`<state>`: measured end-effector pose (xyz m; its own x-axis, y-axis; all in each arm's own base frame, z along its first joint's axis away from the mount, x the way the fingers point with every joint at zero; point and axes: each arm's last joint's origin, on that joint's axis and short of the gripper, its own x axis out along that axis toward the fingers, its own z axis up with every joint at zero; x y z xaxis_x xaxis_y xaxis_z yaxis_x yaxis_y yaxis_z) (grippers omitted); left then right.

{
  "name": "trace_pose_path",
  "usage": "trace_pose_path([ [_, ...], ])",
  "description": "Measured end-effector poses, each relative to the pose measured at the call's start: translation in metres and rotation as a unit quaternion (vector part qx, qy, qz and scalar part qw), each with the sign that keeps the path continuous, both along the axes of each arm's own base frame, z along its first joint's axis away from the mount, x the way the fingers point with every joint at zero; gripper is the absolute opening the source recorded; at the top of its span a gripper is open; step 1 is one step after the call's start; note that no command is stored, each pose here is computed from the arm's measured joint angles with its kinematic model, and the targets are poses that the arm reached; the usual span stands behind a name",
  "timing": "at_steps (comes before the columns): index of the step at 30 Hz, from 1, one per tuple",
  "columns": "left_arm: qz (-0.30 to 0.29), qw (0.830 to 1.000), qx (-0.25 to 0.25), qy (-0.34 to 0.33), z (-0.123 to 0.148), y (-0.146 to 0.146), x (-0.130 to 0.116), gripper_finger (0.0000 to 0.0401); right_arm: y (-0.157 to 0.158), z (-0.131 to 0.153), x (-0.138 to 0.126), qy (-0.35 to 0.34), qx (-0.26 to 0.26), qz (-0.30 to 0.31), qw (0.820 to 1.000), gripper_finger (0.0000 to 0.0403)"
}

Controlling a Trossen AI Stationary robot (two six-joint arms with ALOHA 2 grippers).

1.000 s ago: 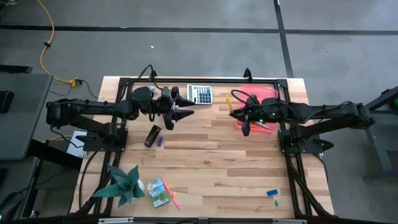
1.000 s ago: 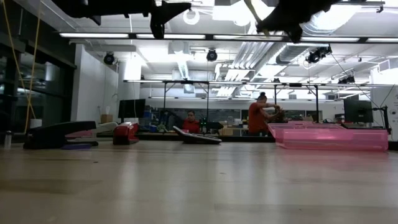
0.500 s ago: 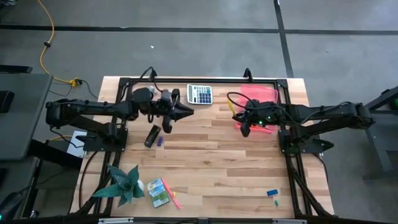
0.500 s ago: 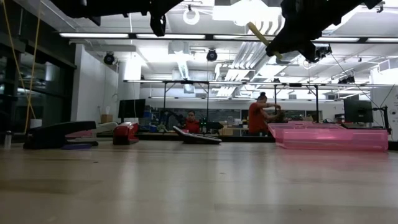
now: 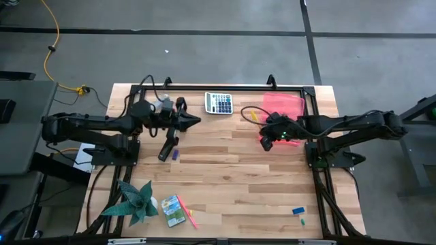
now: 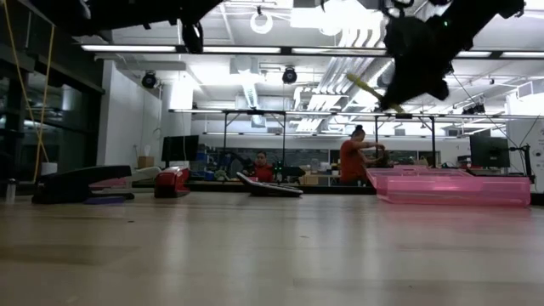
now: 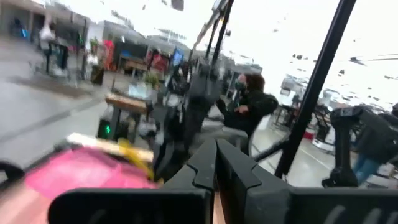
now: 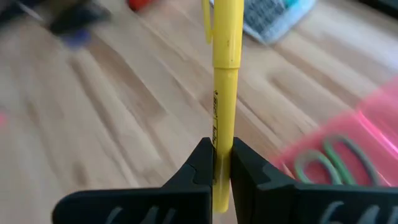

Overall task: Pack school essentials
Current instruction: Put the yellow pen into the pink supply box

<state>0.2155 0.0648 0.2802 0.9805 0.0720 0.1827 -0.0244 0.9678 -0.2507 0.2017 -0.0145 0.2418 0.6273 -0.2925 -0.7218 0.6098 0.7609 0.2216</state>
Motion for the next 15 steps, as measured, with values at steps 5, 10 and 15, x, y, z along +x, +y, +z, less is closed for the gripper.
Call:
trace_pose_path([
  [5, 0.028, 0.999, 0.014, -0.015, 0.008, -0.001, -0.007, 0.0, -0.001, -0.012, 0.0, 0.057, 0.013, 0.0, 0.998, 0.0002],
  [10, 0.032, 0.999, 0.015, -0.013, 0.008, -0.001, -0.008, 0.0, 0.0, -0.018, -0.007, 0.1, 0.027, -0.015, 0.995, 0.0002],
  [15, 0.053, 0.998, -0.018, 0.019, 0.0, 0.001, -0.006, 0.0, -0.001, -0.019, -0.017, 0.133, 0.028, -0.044, 0.99, 0.0002],
])
